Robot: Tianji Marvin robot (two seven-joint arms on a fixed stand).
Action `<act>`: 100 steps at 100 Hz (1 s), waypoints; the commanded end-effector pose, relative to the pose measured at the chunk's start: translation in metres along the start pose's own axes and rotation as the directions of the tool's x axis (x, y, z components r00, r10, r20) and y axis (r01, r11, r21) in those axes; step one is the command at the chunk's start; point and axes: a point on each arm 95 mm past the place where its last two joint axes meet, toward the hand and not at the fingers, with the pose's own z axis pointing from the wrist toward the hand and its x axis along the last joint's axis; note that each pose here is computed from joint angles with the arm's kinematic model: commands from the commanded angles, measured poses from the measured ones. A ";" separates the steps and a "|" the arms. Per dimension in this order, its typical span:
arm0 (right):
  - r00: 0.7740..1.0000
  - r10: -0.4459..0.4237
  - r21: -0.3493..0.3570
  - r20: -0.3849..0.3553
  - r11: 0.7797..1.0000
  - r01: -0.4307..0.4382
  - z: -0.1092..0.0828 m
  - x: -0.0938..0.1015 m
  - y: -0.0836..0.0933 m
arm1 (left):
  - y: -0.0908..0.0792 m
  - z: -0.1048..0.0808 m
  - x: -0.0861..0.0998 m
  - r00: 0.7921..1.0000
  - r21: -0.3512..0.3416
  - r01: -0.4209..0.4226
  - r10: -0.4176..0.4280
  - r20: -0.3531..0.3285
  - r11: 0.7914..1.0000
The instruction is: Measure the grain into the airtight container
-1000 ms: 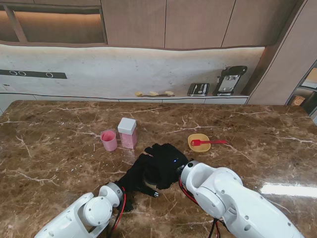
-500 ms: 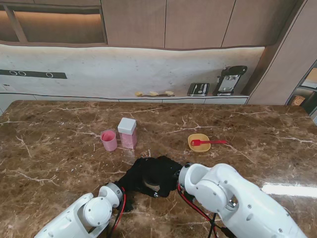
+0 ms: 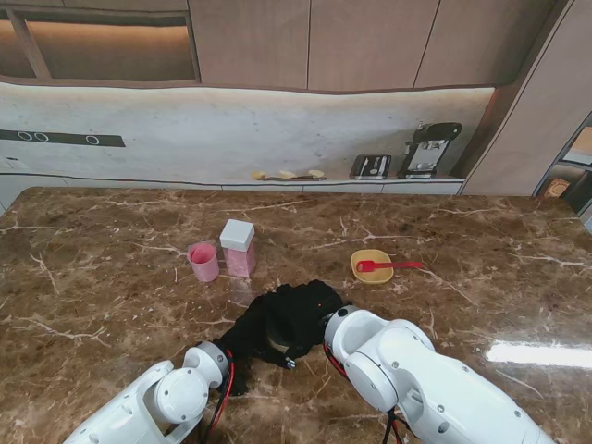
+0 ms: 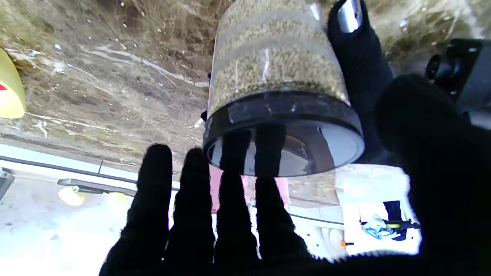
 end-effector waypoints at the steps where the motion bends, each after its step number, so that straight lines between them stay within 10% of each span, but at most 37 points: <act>1: 1.000 -0.003 0.030 0.013 1.000 0.002 0.003 -0.002 -0.004 | 0.018 -0.012 -0.024 0.997 -0.049 0.002 0.002 0.072 0.999; 18: 0.999 0.034 -0.002 0.004 0.999 -0.034 0.006 -0.001 -0.004 | 0.018 -0.013 -0.024 0.997 -0.047 0.005 -0.002 0.073 0.999; 34: 0.985 0.087 0.175 -0.147 0.983 -0.061 -0.005 -0.002 0.002 | 0.018 -0.013 -0.024 0.997 -0.048 0.004 -0.001 0.074 0.999; 100: 0.999 -0.018 -0.042 -0.029 0.999 0.017 0.013 0.001 -0.004 | 0.018 -0.013 -0.023 0.997 -0.051 0.001 0.002 0.073 0.999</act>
